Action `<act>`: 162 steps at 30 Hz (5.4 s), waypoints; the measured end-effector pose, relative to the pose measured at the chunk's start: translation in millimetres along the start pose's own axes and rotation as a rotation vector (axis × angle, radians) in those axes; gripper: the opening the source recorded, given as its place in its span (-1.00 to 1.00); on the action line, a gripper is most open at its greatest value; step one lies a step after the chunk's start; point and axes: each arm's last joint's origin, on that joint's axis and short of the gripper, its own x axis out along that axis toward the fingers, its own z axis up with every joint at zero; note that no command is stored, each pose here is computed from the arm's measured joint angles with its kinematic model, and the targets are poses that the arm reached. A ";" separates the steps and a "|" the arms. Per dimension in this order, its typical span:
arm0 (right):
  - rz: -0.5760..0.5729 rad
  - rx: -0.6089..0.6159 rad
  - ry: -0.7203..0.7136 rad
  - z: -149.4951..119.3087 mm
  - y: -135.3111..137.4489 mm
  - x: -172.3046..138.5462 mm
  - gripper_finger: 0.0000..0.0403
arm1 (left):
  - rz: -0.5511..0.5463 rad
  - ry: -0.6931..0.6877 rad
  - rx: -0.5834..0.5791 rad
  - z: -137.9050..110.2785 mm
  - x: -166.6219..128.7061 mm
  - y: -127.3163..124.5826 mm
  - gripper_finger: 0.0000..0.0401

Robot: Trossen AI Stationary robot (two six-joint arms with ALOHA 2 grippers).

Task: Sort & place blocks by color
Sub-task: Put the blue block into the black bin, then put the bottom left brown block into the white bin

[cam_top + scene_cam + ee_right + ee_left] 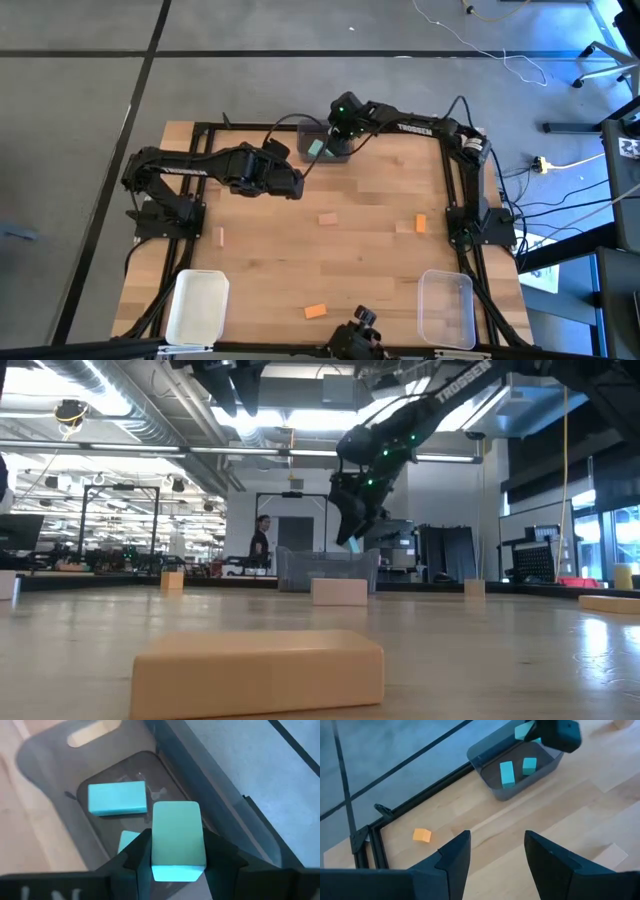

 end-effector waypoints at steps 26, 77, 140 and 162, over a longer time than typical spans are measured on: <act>0.042 -0.025 0.019 -4.0 -0.6 9.9 -0.21 | -0.004 0.019 0.004 0.7 1.7 1.0 -0.11; 0.166 0.009 -0.009 36.4 -2.0 -31.6 0.00 | 0.009 0.187 0.071 -10.3 -0.7 8.8 -0.11; 0.401 -0.520 -0.344 34.5 99.8 -282.8 0.00 | 0.298 0.592 -0.586 -240.4 13.1 52.3 -0.11; 0.400 -0.520 -0.342 34.3 99.6 -282.7 0.00 | 0.320 0.572 -0.574 -278.9 50.7 39.9 -0.11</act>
